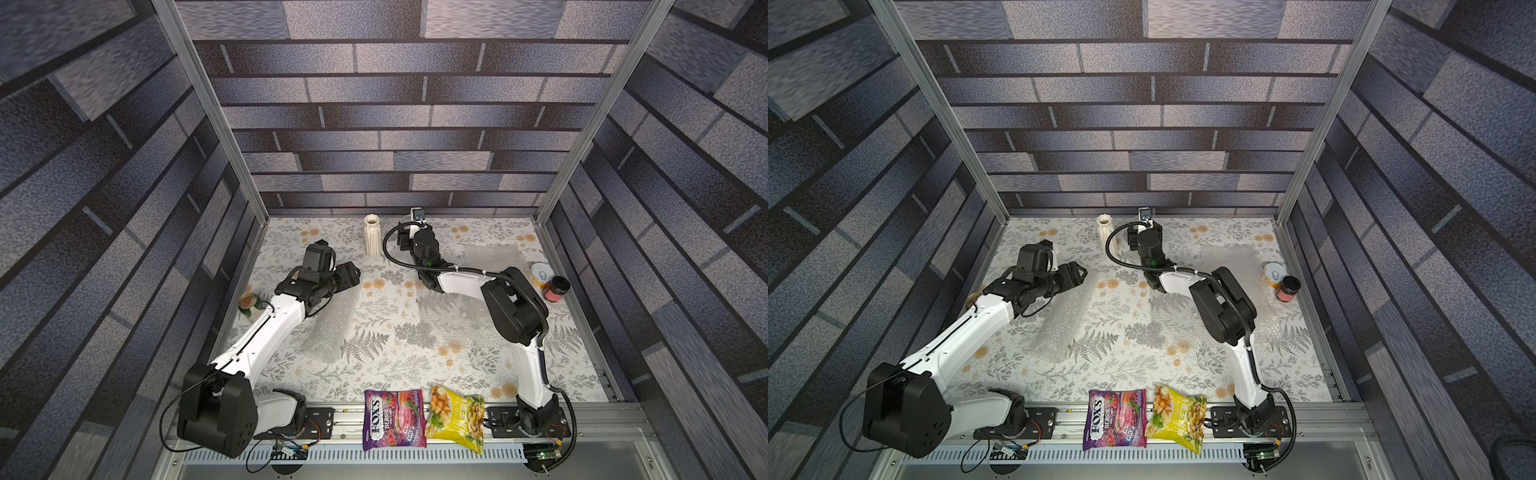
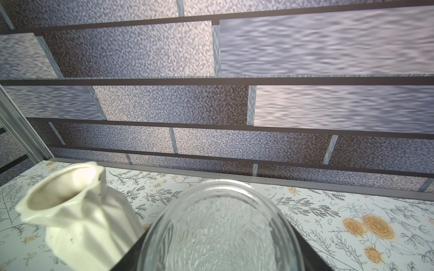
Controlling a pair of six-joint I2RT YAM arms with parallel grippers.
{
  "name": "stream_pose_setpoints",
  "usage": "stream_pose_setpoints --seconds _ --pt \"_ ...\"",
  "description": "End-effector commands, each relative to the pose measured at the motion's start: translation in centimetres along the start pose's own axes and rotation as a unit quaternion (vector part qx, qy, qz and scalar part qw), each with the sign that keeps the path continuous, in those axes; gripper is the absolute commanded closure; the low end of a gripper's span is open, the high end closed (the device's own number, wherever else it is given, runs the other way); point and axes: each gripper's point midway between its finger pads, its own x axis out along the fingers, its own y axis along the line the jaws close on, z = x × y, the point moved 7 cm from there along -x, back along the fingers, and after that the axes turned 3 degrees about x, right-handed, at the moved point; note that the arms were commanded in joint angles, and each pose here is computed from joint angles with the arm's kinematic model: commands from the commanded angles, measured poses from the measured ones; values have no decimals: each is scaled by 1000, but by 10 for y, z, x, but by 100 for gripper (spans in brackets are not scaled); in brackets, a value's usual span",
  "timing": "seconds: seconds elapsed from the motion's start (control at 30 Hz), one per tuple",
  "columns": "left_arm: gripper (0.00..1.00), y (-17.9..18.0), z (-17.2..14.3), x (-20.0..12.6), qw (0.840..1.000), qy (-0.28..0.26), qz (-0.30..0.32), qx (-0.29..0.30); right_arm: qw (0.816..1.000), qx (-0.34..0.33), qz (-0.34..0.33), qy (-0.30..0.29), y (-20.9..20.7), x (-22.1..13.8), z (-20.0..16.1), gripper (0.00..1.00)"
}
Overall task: Unwrap the vase from the bubble wrap
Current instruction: Place the vase at the center of the board.
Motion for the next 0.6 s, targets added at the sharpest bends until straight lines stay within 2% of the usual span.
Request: stream_pose_setpoints --seconds 0.0,0.2,0.37,0.57 --pt "22 -1 -5 4 1000 11 -6 -3 1000 4 1 8 -1 -7 9 32" --pt "21 -2 -5 3 1000 10 -5 -1 999 -20 17 48 6 -1 12 26" --pt "21 -2 -5 3 1000 11 -6 -1 998 -26 31 58 9 -1 10 20" --pt "21 -2 -6 2 1000 11 -5 1 997 -25 37 62 10 -3 14 17"
